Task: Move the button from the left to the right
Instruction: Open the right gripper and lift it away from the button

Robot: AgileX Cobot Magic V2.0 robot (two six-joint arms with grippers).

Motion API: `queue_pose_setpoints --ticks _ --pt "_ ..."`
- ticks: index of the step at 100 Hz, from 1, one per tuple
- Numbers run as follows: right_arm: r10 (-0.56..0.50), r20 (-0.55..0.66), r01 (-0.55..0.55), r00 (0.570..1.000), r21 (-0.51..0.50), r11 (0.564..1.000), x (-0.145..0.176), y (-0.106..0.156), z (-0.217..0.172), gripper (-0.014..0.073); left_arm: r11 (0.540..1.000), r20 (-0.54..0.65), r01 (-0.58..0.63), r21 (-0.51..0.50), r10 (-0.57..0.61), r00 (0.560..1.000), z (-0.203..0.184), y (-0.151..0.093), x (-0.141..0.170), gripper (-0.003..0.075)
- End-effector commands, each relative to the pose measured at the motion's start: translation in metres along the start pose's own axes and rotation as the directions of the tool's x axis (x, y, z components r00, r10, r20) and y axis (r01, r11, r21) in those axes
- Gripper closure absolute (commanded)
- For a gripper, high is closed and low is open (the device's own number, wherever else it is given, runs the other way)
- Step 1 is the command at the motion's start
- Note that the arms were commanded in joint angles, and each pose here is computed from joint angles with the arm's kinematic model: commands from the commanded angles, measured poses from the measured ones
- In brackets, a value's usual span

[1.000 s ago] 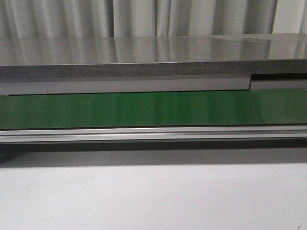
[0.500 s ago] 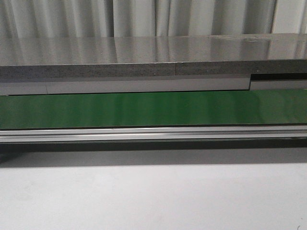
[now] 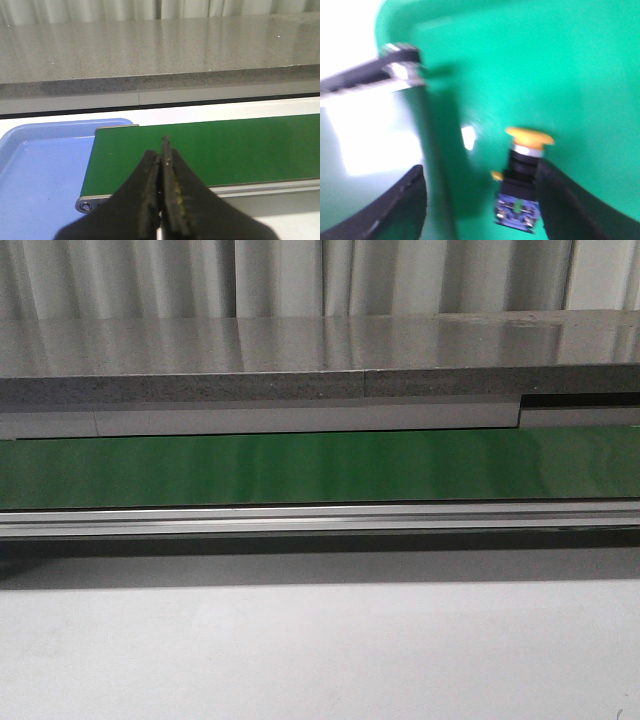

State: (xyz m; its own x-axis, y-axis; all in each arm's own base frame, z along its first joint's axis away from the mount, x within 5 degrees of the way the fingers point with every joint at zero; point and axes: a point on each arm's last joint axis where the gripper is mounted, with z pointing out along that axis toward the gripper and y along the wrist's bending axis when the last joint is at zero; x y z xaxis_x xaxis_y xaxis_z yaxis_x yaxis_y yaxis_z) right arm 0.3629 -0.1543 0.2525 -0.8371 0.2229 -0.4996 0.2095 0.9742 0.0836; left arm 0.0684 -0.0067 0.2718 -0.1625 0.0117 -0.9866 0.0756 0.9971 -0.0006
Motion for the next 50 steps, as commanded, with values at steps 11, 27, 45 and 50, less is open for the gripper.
queue_pose_setpoints --ticks 11,27,45,50 --pt "-0.089 0.259 0.100 0.962 -0.026 0.995 -0.026 0.053 -0.065 0.0119 1.000 0.094 0.011 -0.004 -0.010 0.996 -0.002 0.001 -0.015 0.0741" --pt "-0.157 0.378 0.189 0.912 -0.050 0.981 -0.024 0.093 -0.102 0.0146 1.000 0.094 0.011 -0.004 -0.010 0.996 -0.002 0.001 -0.015 0.0741" --pt "-0.161 0.498 0.237 0.852 -0.092 0.967 0.000 0.125 -0.134 0.0160 1.000 0.094 0.011 -0.004 -0.010 0.996 -0.002 0.001 -0.015 0.0741" --pt "-0.157 0.520 0.245 0.840 -0.104 0.964 0.010 0.132 -0.137 0.0160 1.000 0.094 0.011 -0.004 -0.010 0.996 -0.002 0.001 -0.015 0.0741"
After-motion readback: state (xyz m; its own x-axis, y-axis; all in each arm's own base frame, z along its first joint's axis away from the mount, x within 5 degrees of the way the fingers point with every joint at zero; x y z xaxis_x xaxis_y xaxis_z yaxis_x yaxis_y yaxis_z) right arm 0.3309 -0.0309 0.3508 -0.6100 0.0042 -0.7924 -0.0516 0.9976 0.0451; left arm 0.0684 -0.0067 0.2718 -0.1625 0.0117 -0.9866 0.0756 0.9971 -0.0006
